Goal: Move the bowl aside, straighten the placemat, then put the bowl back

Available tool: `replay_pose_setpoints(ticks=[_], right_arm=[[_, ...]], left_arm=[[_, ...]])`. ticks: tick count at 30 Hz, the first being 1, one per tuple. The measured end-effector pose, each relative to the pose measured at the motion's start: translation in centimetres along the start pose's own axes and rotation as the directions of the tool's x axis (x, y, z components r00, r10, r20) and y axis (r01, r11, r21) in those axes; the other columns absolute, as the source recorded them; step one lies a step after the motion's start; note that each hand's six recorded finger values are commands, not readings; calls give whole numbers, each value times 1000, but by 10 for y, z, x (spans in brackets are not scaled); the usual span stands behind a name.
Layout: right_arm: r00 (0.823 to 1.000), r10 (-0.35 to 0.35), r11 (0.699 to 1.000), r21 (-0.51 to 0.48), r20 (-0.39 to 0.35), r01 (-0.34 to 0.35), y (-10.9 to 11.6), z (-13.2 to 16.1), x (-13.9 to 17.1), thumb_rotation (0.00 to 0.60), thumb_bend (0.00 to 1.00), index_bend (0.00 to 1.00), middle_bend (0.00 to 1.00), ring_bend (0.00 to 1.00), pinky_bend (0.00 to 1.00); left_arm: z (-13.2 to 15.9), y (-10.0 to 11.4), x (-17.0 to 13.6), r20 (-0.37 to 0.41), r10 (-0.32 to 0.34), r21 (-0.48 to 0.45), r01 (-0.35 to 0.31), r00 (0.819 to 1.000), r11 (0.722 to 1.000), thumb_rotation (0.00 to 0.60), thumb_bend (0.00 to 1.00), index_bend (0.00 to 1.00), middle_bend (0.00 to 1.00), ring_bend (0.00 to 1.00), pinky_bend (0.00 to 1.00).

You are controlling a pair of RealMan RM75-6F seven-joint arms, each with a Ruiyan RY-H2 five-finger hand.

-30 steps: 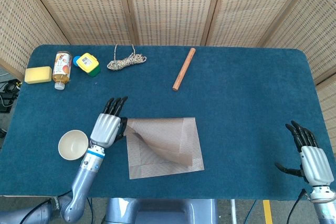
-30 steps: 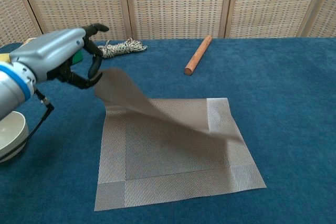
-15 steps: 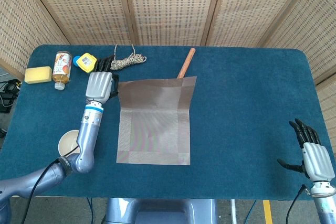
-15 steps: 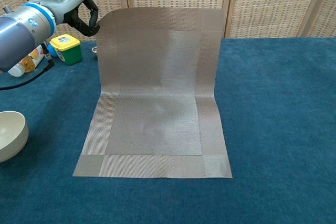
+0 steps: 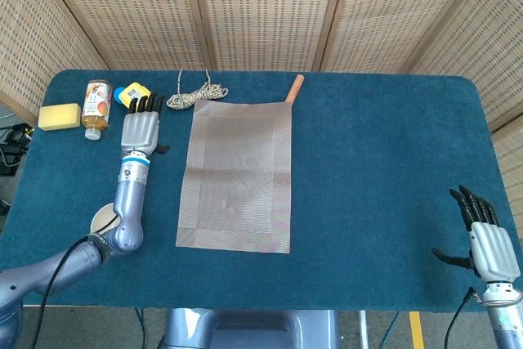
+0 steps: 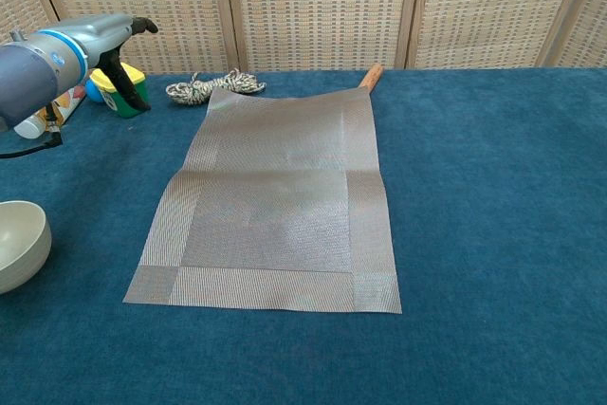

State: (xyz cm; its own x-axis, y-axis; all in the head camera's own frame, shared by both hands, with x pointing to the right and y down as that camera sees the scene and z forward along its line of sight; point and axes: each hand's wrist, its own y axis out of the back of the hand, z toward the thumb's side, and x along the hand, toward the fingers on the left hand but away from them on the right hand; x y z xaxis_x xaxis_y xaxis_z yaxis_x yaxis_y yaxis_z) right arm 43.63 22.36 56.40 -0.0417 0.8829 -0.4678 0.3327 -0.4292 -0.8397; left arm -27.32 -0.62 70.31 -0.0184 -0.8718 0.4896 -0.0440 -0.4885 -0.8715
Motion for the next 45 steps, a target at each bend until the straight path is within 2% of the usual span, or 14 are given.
replay_pose_setpoints(ticks=[6, 11, 15, 19, 22, 27, 31, 37, 45], right_arm=[[1000, 9, 1000, 6, -16, -8, -3, 4, 2, 600, 131, 5, 0, 0, 0], [1000, 9, 1000, -1, -19, -9, -5, 4, 1, 600, 87, 4, 0, 0, 0], [1000, 16, 1000, 1, -15, -16, -8, 4, 1, 600, 68, 4, 0, 0, 0], [999, 23, 1000, 8, -26, -22, -11, 6, 0, 600, 65, 4, 0, 0, 0], [999, 31, 999, 17, -36, -30, -15, 9, 1, 600, 65, 4, 0, 0, 0], [998, 26, 999, 31, -63, -24, -18, 17, 3, 600, 61, 3, 0, 0, 0], [996, 37, 999, 38, -83, -34, -26, 24, 6, 600, 45, 3, 0, 0, 0], [988, 93, 996, 30, -127, -90, -51, 50, 10, 600, 42, 3, 0, 0, 0], [948, 176, 983, 5, -267, -181, -105, 126, 15, 600, 43, 4, 0, 0, 0]], left_arm=[[-9, 5, -16, 29, 12, -26, -12, 999, 1000, 600, 143, 23, 0, 0, 0], [-22, 11, -39, 90, 36, 18, -38, 995, 999, 600, 128, 35, 0, 0, 0], [-40, 18, -70, 128, 95, 26, -99, 987, 995, 600, 92, 35, 0, 0, 0], [-61, 17, -110, 148, 125, 2, -127, 981, 992, 600, 68, 30, 0, 0, 0], [-79, 11, -141, 144, 119, 2, -121, 982, 993, 600, 41, 19, 0, 0, 0], [-99, -9, -186, 134, 59, 7, -60, 989, 998, 600, 37, 16, 0, 0, 0], [-110, -10, -213, 133, 71, 17, -74, 989, 997, 600, 37, 16, 0, 0, 0], [-126, -6, -243, 123, 124, -21, -123, 985, 992, 600, 37, 16, 0, 0, 0], [-137, 3, -249, 114, 149, -62, -143, 982, 988, 600, 37, 16, 0, 0, 0]])
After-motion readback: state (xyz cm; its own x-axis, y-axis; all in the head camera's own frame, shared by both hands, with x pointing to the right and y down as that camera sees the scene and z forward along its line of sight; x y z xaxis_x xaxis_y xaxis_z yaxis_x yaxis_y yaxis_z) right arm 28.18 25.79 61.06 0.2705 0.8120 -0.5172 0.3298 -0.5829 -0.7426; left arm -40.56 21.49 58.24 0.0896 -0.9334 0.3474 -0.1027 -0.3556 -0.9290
